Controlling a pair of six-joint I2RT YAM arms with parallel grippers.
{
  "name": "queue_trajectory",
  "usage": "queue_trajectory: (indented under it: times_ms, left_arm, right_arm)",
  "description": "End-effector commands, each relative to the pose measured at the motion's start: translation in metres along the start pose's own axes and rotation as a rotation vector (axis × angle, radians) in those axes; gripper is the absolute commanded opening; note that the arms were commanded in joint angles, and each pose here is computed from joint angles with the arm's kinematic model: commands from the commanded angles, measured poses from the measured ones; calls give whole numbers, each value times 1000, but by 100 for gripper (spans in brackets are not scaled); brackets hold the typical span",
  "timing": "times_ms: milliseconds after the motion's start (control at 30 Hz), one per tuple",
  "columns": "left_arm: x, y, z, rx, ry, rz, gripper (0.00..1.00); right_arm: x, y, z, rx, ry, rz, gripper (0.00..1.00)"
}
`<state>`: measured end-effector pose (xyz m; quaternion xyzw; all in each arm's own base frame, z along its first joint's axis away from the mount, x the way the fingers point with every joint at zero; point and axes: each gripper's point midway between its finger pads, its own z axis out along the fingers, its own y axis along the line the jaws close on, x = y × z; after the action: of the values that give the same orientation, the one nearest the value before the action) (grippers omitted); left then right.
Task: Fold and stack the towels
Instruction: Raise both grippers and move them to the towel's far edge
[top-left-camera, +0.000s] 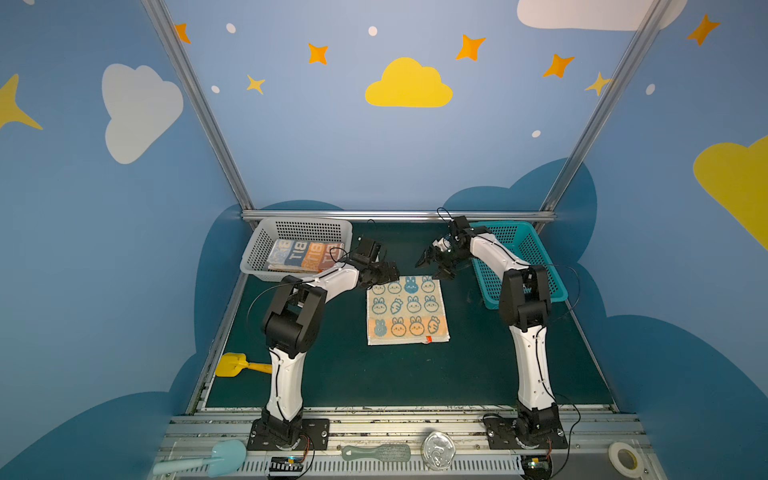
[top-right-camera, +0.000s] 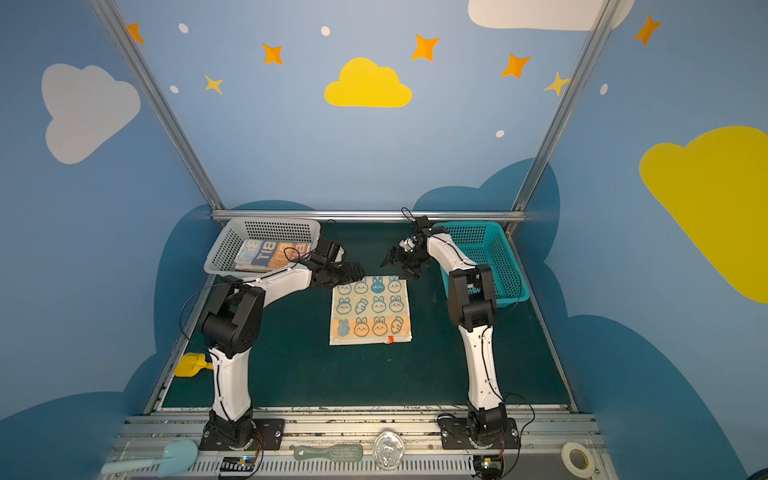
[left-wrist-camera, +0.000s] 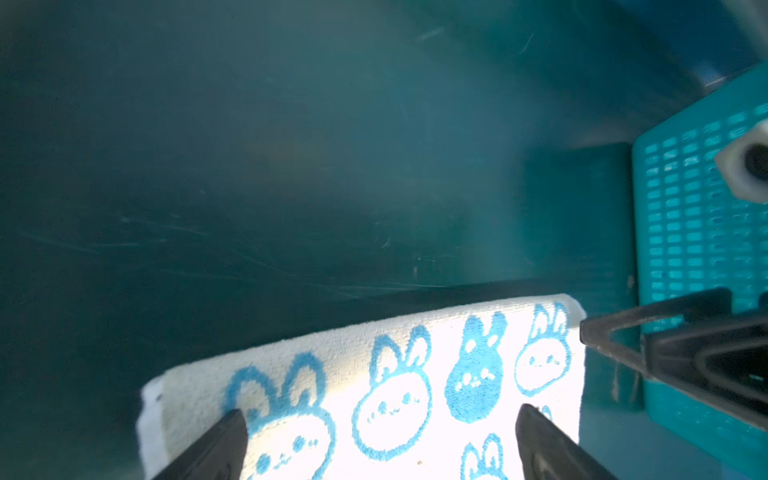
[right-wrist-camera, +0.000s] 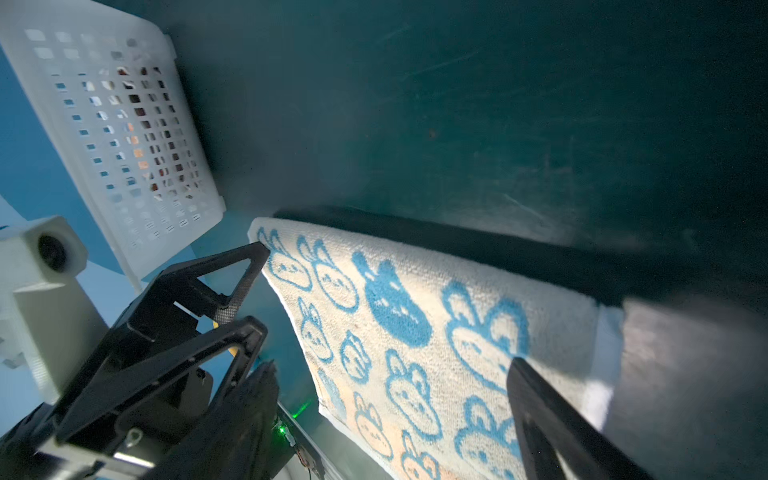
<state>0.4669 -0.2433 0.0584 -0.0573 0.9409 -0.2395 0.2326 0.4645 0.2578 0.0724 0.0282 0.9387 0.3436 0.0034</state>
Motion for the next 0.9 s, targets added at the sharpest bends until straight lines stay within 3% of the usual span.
queue_trajectory:
  times_ms: [0,200,400,633,867]
  left_arm:
    - [-6,2,0,20,8,14,100]
    - [5,28,10,-25,38,7,100]
    - [4,22,8,-27,40,44,100]
    - [-22,-2,-27,-21,-36,151,100]
    - [-26,-1,-55,-63,-75,225,100]
  right_arm:
    - [0,-7,1,37,22,10,86]
    - [-6,-30,7,81,30,15,86]
    - [-6,-23,-5,103,21,-24,86]
    - [-7,-9,-47,174,-69,-118,86]
    - [-5,-44,-39,354,-45,-176,84]
